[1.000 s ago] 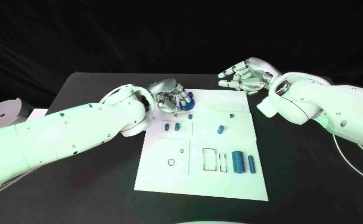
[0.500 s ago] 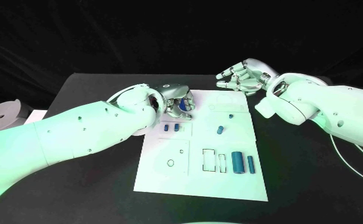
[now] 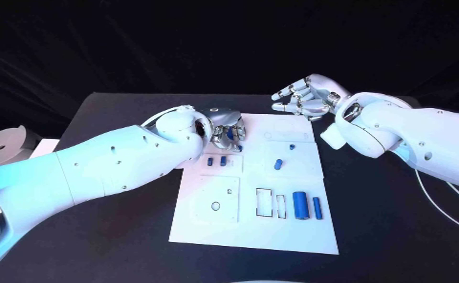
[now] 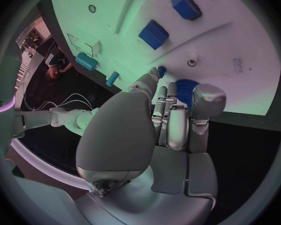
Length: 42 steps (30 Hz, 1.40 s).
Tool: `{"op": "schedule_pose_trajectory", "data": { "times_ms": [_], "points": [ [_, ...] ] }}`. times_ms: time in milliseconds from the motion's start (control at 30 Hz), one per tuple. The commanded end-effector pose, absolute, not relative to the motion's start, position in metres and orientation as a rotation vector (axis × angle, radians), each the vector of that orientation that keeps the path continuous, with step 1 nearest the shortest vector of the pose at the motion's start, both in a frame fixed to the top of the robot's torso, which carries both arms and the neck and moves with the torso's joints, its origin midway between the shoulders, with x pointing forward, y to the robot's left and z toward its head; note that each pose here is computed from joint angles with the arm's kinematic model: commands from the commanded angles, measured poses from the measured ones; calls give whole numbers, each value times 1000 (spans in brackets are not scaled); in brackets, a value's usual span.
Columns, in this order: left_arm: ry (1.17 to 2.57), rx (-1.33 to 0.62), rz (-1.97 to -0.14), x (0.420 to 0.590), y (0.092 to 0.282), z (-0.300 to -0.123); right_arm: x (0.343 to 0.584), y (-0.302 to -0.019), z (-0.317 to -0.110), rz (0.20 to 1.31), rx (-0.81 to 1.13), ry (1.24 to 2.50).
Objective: Assemble the parts on the task board
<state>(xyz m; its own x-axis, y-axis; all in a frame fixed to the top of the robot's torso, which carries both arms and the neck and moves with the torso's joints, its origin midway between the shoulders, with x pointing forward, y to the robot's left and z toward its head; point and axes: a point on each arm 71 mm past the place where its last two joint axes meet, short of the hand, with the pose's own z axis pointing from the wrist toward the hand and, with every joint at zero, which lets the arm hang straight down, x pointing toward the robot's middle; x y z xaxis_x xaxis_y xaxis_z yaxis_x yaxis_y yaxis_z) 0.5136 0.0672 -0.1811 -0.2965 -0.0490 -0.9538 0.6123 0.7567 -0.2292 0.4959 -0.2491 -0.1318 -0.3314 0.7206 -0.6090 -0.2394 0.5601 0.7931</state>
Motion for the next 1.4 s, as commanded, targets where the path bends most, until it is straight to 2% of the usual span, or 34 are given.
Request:
{"op": "schedule_pose_trajectory", "data": {
  "times_ms": [33,800,1400],
  "points": [
    [1786,465,-663,514,66,-185,495,-247,-132,1047,397,1640],
    [1832,492,-671,511,56,-196,495,-246,-133,1051,395,1642],
    [1864,496,-626,512,56,-201,495,-245,-132,1053,394,1642]
  ]
}}
